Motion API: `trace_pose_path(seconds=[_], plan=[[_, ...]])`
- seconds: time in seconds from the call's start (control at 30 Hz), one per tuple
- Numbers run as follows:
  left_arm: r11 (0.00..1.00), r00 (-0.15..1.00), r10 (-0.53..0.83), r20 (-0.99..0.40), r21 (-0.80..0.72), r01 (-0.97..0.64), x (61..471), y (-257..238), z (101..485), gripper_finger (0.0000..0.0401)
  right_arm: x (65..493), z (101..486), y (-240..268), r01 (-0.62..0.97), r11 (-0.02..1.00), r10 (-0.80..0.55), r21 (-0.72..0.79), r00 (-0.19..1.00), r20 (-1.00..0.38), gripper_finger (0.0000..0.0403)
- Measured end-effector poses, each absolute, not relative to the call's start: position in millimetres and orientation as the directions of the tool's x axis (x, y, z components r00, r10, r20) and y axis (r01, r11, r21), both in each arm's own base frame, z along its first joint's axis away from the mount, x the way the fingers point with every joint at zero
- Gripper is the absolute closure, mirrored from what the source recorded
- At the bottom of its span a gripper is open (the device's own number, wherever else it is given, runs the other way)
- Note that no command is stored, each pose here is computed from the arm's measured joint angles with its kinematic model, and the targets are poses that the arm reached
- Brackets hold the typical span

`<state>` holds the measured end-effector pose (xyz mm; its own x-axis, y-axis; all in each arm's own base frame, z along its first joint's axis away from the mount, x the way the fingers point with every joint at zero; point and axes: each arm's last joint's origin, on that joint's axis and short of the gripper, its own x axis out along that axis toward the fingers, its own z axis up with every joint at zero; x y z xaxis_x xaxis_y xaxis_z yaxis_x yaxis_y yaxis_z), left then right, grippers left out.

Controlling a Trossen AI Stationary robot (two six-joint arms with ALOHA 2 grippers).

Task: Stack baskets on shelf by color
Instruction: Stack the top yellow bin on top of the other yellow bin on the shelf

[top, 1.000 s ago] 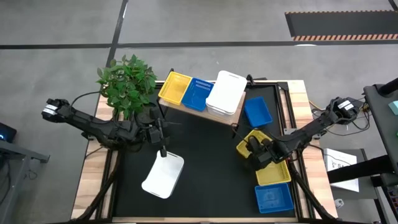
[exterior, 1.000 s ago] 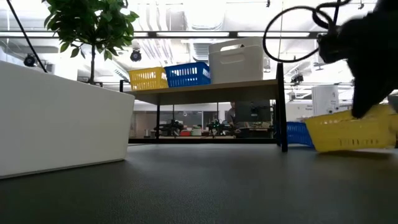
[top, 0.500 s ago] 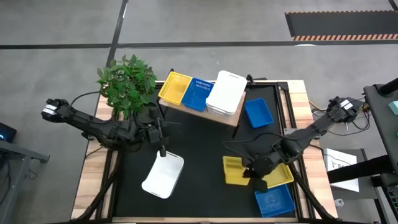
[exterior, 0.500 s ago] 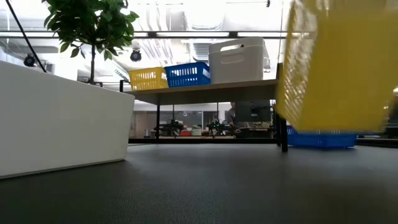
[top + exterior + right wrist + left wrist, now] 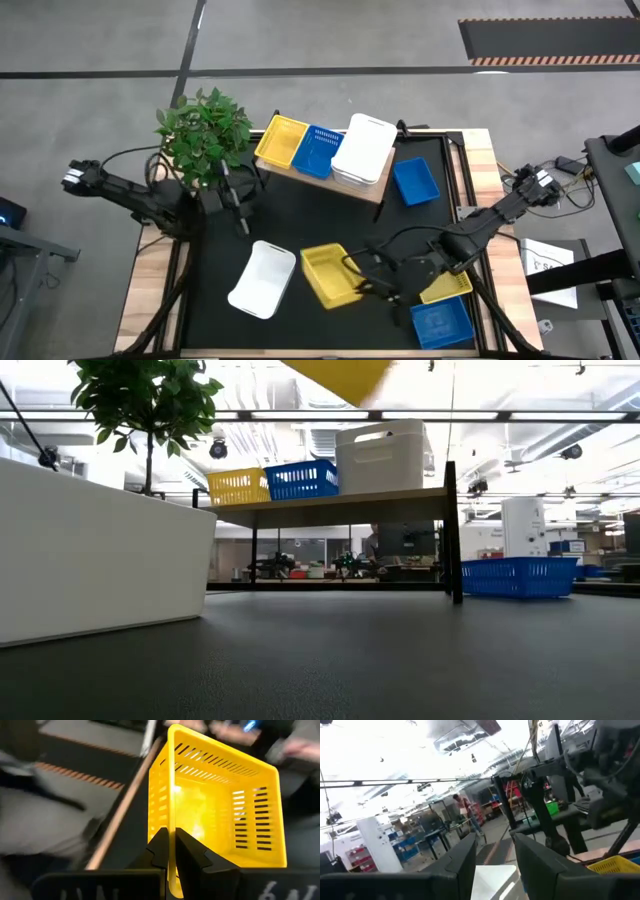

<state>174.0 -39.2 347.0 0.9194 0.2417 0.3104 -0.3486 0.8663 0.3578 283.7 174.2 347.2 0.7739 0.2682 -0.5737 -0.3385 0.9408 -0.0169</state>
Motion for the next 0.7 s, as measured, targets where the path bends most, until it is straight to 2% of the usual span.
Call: trace_pose_path(seconds=[0.13, 0.33, 0.5, 0.7], plan=[[0.883, 0.945, 0.232, 0.23, 0.357, -0.303, 171, -38, 325, 0.028, 315, 367, 175, -0.241, 0.954, 0.121, -0.18, 0.854, -0.506, 0.039], [0.859, 0.903, 0.242, 0.356, 0.354, -0.37, 162, -36, 314, 0.028, 360, 391, 157, 0.014, 0.925, -0.18, -0.38, 0.897, -0.404, 0.039], [0.87, 0.866, 0.252, 0.431, 0.292, -0.398, 151, -32, 313, 0.028, 390, 400, 130, 0.159, 0.897, -0.332, -0.411, 0.858, -0.391, 0.039], [0.874, 0.845, 0.259, 0.467, 0.26, -0.411, 143, -30, 309, 0.028, 425, 398, 87, 0.28, 0.869, -0.442, -0.408, 0.809, -0.388, 0.039]])
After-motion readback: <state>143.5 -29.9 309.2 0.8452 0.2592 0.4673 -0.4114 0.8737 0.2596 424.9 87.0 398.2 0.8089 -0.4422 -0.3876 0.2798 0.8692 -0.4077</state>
